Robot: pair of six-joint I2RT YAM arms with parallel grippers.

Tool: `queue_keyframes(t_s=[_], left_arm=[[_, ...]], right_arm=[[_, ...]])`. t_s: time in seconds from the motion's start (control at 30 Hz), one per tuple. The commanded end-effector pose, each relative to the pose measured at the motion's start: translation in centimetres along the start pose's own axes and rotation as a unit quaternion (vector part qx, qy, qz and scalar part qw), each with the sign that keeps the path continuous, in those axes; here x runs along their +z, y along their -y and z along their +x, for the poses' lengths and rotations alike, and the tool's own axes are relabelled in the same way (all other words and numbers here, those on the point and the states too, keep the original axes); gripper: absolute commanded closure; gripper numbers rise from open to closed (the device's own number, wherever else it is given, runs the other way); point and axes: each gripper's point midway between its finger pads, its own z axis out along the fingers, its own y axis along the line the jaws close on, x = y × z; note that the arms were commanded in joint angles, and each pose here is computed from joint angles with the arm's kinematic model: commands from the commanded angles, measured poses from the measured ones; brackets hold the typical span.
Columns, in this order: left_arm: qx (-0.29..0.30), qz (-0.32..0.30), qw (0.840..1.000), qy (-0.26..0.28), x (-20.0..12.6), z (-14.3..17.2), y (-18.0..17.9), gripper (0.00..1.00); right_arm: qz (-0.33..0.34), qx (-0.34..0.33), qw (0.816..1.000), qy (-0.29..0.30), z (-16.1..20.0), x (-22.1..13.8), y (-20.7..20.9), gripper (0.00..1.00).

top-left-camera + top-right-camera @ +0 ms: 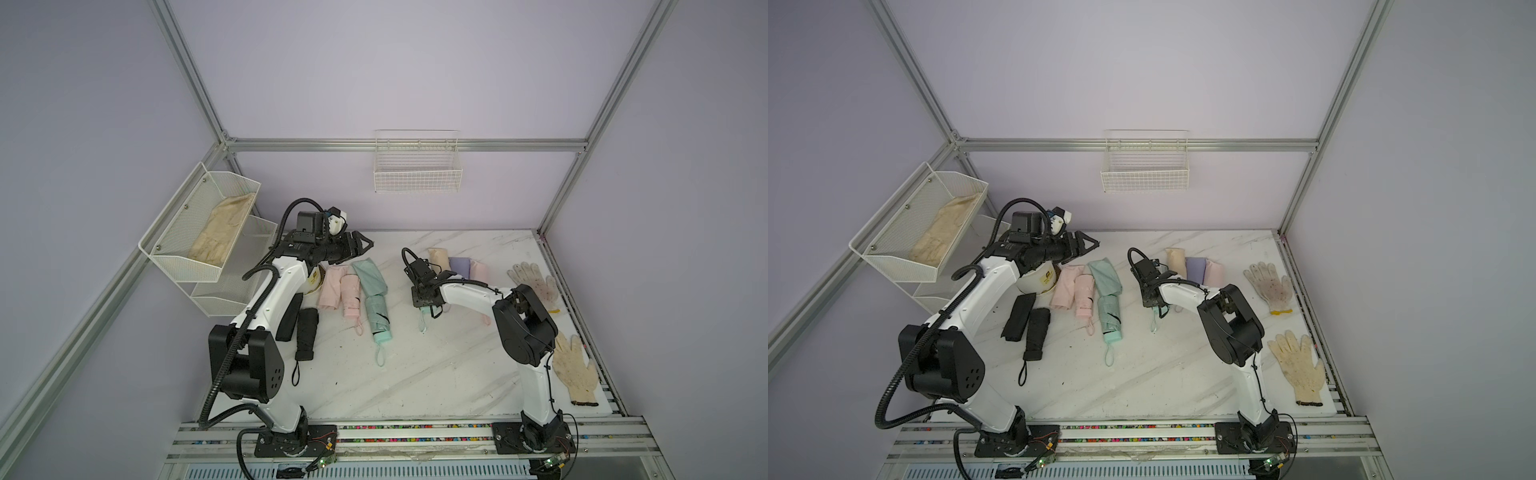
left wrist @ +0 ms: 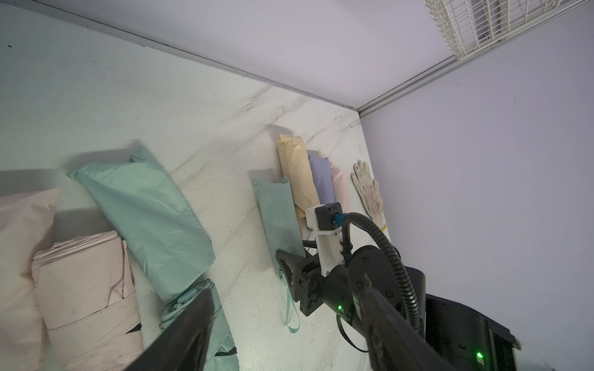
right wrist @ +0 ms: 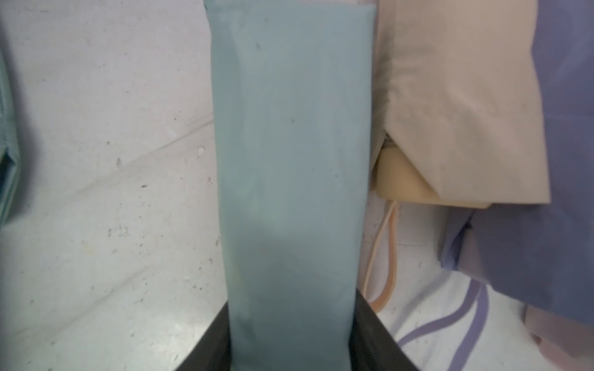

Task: Take umbrellas out of sleeves
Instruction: Move the umbrella to the center of the board.

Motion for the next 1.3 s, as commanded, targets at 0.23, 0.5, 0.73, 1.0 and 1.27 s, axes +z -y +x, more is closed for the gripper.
queue_keyframes(t_s=[0.23, 0.5, 0.73, 1.0, 1.27], left_arm=[[-0.006, 0.008, 1.000, -0.001, 0.5, 0.1, -0.5, 0.28], [-0.005, 0.009, 1.000, 0.000, 0.4, 0.0, -0.4, 0.28], [-0.007, 0.011, 1.000, 0.000, 0.4, 0.0, -0.3, 0.28], [-0.009, 0.016, 1.000, -0.001, 0.5, 0.1, -0.3, 0.27], [-0.012, 0.027, 1.000, 0.000, 0.4, 0.1, 0.2, 0.27]], right_arm=[[-0.042, -0.025, 0.999, 0.021, 0.6, -3.9, -3.1, 0.52], [-0.050, -0.032, 0.998, 0.022, 1.7, -5.1, -4.2, 0.51], [-0.042, -0.038, 0.998, 0.017, 2.9, -5.7, -4.2, 0.49], [-0.032, -0.032, 0.999, 0.012, 4.2, -6.0, -3.1, 0.47], [-0.034, -0.029, 0.999, 0.010, 5.0, -8.5, -2.8, 0.22]])
